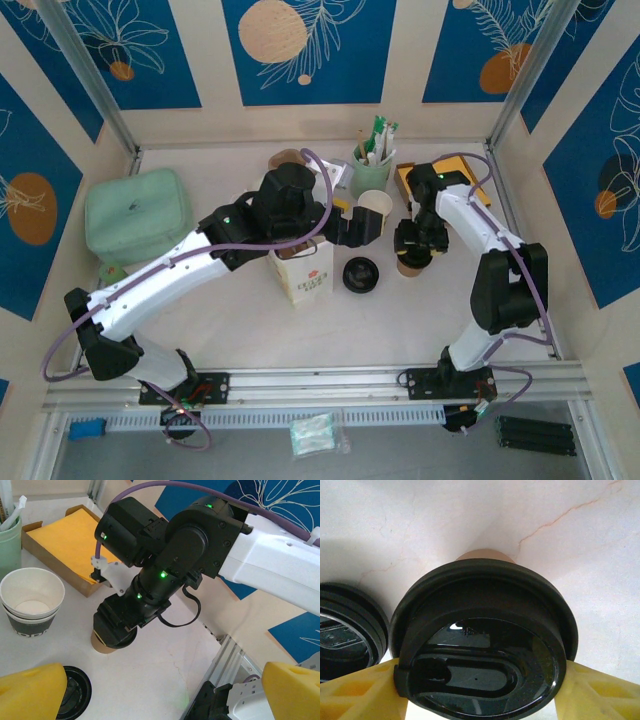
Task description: Pack the takeout coffee
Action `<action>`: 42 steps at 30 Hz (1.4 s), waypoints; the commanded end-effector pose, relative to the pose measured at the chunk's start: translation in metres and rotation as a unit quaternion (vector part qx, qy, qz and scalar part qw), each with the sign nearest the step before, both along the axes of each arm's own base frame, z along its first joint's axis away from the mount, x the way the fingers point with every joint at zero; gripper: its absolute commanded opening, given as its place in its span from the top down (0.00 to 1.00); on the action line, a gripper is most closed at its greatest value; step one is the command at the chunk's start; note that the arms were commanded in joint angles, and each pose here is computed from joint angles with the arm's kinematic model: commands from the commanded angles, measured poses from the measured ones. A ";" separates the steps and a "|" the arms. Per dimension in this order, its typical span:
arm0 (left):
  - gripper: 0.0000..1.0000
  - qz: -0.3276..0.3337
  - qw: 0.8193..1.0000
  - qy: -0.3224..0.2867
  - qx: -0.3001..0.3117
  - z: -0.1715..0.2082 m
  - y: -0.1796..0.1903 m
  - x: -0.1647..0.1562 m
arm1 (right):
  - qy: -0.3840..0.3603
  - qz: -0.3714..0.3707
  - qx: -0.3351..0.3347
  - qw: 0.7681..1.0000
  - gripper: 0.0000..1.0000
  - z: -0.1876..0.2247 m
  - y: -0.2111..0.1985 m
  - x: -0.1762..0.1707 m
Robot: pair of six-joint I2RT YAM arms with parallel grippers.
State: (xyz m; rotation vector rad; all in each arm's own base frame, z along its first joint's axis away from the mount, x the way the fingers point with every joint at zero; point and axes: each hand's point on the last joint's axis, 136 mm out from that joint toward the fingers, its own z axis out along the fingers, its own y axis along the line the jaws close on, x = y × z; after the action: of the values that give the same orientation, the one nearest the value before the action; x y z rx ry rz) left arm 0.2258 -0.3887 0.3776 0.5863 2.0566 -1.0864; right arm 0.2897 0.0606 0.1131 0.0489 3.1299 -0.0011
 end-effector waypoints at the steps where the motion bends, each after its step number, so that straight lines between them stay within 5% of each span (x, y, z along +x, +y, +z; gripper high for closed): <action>1: 0.01 -0.012 1.000 -0.004 -0.014 0.008 -0.001 -0.008 | 0.021 0.003 0.001 1.000 0.32 0.004 0.004 -0.018; 24: 0.01 -0.019 1.000 0.000 -0.016 0.007 -0.005 -0.008 | 0.061 0.032 -0.035 0.997 0.26 -0.018 0.004 -0.023; 42: 0.01 -0.016 1.000 -0.002 -0.018 0.009 -0.005 -0.008 | 0.035 0.037 -0.030 0.998 0.37 -0.001 0.010 -0.020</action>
State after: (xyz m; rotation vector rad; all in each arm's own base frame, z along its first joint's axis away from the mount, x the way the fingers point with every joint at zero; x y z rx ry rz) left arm 0.2236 -0.3898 0.3777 0.5972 2.0570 -1.0996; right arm 0.2787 0.0670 0.1092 -0.0530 3.1687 -0.1080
